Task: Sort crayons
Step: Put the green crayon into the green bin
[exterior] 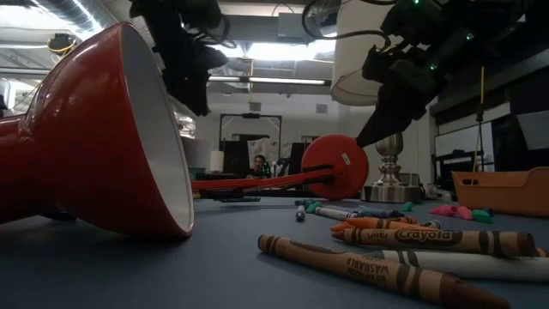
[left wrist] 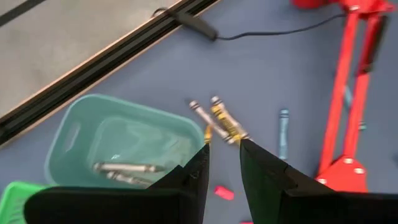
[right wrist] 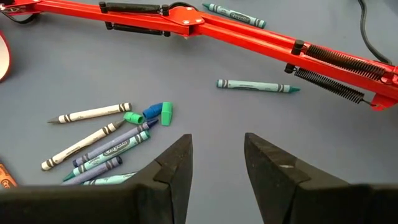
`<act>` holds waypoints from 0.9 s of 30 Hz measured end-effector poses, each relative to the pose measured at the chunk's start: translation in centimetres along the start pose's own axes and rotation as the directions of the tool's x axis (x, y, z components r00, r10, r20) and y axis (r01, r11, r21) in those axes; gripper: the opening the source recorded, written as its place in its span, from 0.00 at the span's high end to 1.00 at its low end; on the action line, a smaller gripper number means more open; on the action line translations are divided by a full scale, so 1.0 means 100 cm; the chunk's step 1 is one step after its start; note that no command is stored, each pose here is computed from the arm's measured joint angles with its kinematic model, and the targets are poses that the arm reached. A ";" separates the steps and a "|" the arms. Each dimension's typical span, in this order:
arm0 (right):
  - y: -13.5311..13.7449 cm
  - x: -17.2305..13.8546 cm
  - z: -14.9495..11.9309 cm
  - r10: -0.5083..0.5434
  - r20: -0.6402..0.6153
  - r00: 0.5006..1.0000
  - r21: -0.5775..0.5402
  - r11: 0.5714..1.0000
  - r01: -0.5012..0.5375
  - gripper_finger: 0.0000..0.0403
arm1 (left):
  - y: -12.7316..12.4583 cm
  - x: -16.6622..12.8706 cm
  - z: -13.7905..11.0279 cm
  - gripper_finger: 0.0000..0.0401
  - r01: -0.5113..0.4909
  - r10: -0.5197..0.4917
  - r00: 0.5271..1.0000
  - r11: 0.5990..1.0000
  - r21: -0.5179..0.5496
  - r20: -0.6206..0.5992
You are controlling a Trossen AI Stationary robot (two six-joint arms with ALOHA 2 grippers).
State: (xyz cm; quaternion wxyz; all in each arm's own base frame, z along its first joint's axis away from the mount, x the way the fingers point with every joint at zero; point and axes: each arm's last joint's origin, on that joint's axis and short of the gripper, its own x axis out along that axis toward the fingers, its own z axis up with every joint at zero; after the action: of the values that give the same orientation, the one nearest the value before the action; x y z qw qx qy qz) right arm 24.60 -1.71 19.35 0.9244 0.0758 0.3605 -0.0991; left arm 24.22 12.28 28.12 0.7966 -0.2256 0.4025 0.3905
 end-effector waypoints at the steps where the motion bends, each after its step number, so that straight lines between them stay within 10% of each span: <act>1: 0.000 0.000 0.000 0.000 0.000 1.000 0.000 1.000 0.000 0.65 | -0.003 -0.001 0.000 0.82 0.010 -0.010 1.000 1.000 0.006 0.009; 16: 0.000 0.000 0.000 0.000 0.001 1.000 0.001 1.000 0.000 0.65 | -0.043 -0.003 0.000 0.82 0.149 -0.158 0.978 0.986 0.070 0.138; 27: 0.000 0.000 0.001 0.002 0.007 1.000 0.003 1.000 -0.002 0.65 | -0.072 0.068 -0.017 0.82 0.162 -0.156 0.986 0.979 0.126 -0.056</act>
State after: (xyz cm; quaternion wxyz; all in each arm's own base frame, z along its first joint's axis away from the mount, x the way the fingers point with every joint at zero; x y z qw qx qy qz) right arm 24.65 -1.70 19.42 0.9257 0.0772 0.3568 -0.0991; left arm 31.73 9.84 21.96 0.8288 -0.2136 0.4259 0.2934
